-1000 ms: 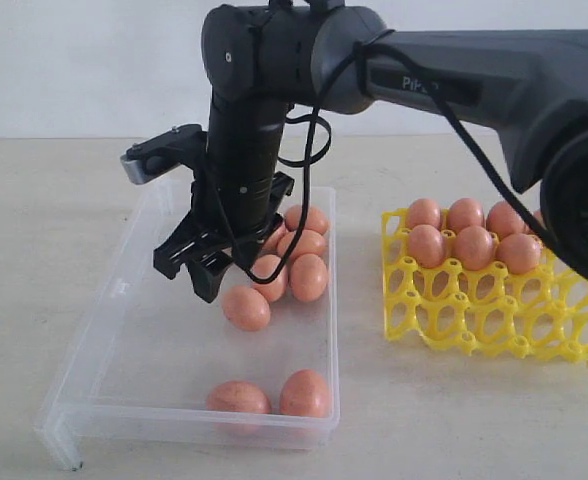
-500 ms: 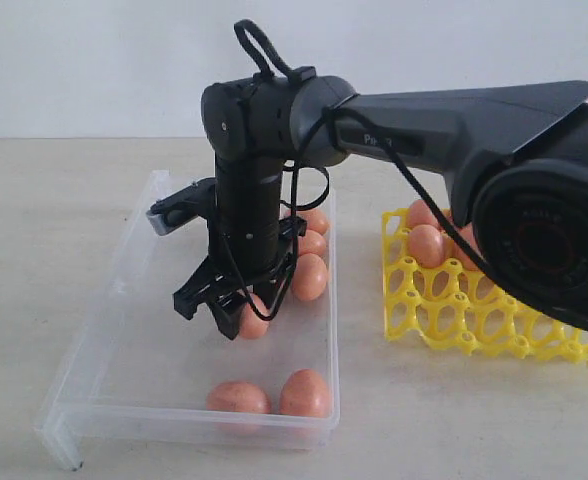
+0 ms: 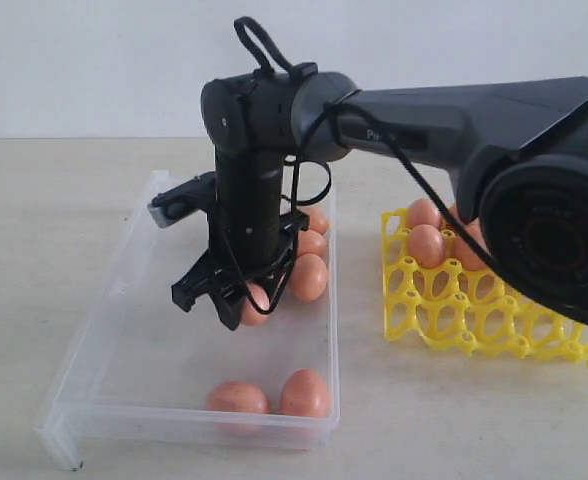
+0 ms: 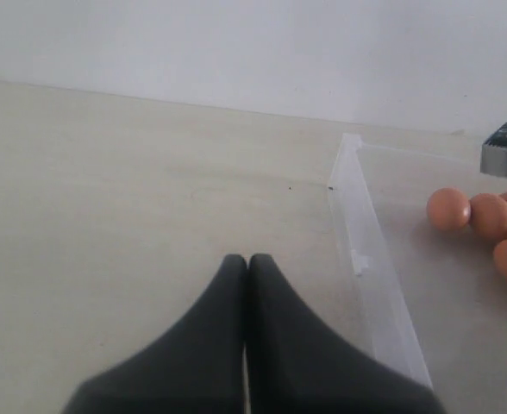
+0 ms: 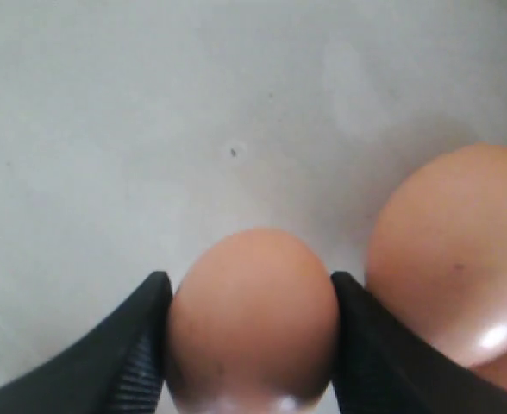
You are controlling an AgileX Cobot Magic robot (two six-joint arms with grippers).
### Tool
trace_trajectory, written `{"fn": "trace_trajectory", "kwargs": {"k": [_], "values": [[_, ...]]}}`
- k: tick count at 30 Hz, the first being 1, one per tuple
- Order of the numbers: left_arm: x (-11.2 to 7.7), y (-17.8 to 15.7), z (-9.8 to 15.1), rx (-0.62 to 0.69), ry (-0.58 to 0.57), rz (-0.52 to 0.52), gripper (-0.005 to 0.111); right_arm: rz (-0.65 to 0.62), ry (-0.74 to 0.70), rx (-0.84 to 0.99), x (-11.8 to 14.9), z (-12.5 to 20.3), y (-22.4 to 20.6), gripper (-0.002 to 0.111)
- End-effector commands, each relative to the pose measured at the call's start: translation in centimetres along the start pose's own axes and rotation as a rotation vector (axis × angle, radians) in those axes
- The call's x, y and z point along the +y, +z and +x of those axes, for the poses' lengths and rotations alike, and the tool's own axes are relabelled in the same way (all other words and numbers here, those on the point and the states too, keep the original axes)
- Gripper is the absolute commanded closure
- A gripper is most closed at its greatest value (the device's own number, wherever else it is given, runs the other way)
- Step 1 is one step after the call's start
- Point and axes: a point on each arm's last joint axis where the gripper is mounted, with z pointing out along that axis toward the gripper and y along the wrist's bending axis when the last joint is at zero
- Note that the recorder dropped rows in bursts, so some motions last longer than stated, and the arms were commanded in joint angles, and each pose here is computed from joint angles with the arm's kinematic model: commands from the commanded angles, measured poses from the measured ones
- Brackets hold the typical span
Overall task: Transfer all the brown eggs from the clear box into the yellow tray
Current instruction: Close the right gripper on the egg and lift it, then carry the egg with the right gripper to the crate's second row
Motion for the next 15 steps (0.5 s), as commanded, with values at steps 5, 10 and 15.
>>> {"fn": "trace_trajectory", "kwargs": {"k": [5, 10, 15], "values": [[0.0, 0.0, -0.1, -0.009, -0.001, 0.006, 0.111, 0.073, -0.039, -0.483, 1.6, -0.3, -13.6, 0.109], [0.0, 0.0, -0.1, -0.009, -0.001, 0.006, 0.111, 0.091, -0.002, -0.747, 2.5, 0.6, -20.2, 0.109], [0.0, 0.0, -0.1, -0.006, -0.001, 0.006, 0.111, 0.062, 0.089, -0.849, 2.7, 0.9, -21.7, 0.109]]}}
